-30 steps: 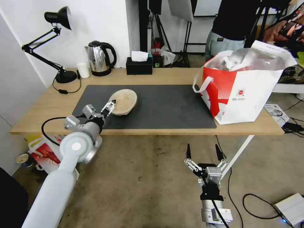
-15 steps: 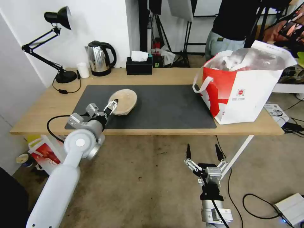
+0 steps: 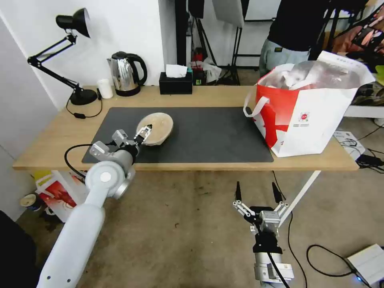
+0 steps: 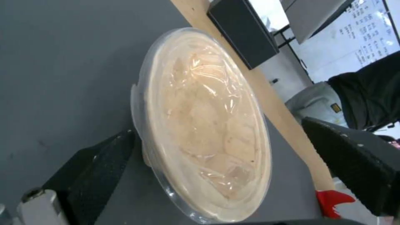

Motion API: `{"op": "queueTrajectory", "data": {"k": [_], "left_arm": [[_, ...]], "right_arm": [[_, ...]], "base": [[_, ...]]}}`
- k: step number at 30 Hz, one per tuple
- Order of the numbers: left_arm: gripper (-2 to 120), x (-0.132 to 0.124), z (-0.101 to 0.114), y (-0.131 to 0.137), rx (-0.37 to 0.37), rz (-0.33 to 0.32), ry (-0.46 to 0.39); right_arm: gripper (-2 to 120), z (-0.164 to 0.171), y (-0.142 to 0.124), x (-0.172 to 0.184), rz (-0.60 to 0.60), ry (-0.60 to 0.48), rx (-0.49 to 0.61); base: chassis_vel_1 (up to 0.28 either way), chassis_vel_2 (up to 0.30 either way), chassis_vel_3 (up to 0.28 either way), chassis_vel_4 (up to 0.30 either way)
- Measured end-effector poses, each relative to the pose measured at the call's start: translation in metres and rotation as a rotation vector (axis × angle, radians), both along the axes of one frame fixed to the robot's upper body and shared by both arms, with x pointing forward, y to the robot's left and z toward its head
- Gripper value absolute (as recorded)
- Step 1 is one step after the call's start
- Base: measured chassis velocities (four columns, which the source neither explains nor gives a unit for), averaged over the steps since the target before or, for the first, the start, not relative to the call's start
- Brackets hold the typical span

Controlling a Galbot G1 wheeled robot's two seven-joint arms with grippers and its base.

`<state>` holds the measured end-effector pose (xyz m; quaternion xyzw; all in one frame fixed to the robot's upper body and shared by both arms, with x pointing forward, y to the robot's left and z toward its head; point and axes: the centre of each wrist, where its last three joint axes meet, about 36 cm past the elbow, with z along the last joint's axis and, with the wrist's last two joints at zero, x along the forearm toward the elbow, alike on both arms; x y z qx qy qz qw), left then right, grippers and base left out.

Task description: Pick up the trash from the table and place it into the takeout bag.

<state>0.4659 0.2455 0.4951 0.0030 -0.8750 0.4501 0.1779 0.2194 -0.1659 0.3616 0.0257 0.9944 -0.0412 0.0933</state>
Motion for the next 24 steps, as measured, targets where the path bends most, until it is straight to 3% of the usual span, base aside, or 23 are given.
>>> {"op": "queueTrajectory", "data": {"k": [24], "left_arm": [[100, -0.0003, 0.0037, -0.0040, -0.024, -0.009, -0.013]], "right_arm": [[100, 0.0000, 0.0000, 0.0000, 0.000, 0.000, 0.000]], "base": [[0.000, 0.000, 0.000, 0.000]]}}
